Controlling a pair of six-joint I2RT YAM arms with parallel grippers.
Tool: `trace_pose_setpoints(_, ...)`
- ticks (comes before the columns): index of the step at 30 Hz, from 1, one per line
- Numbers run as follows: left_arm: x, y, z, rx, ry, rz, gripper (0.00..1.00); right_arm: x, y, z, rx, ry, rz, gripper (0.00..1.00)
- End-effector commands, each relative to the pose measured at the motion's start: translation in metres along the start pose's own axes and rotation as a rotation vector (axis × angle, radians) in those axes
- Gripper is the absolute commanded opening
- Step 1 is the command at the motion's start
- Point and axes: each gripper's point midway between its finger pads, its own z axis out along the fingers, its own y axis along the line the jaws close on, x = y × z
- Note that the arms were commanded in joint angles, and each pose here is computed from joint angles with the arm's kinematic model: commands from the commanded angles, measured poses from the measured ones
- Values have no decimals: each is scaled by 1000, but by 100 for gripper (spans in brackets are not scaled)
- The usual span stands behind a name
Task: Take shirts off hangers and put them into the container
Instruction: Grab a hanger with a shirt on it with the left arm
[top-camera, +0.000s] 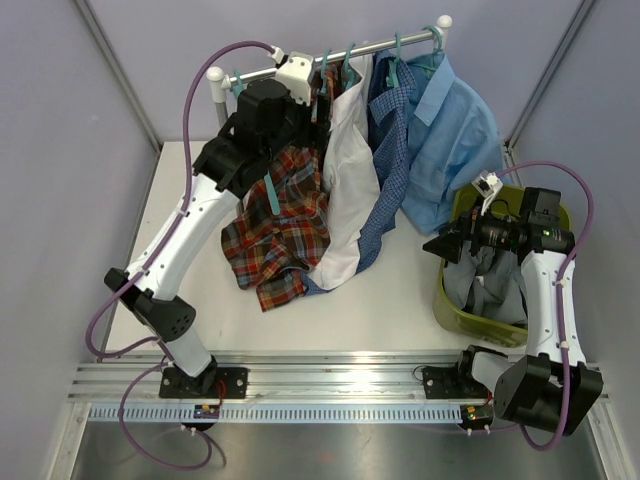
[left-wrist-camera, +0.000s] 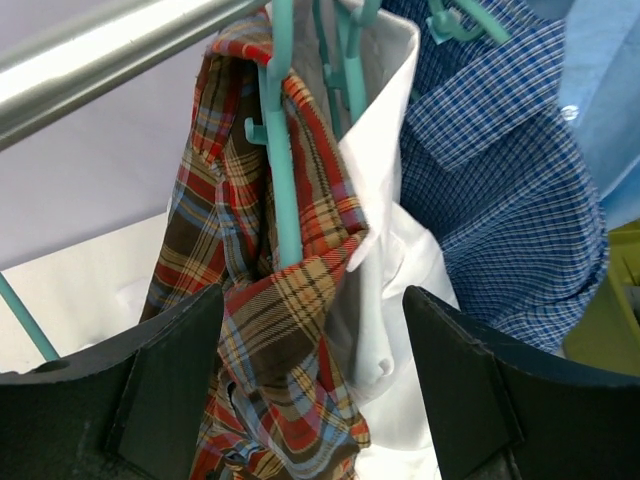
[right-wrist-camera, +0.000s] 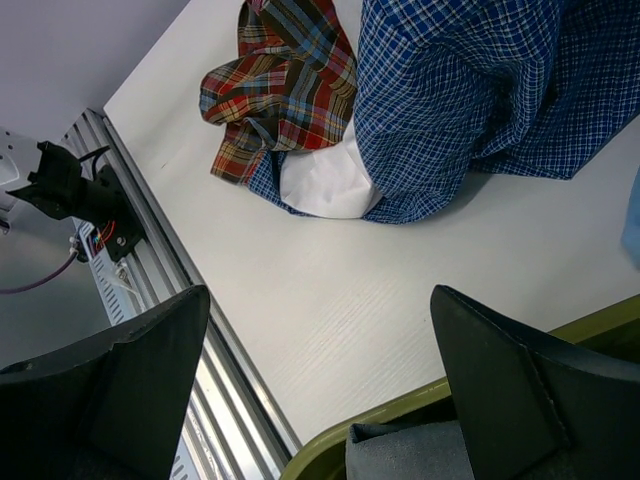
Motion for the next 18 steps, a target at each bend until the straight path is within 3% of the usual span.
trace_pose_setpoints(1, -8, 6, 2, 24, -9, -13, 76, -7, 4, -2, 2, -10, -55, 99)
trace_pose_setpoints(10, 15, 8, 26, 40, 41, 15, 73, -6, 3, -2, 1, -4, -48, 99)
trace_pose_setpoints(18, 36, 13, 42, 23, 78, 69, 58, -5, 1, -2, 8, -1, -49, 99)
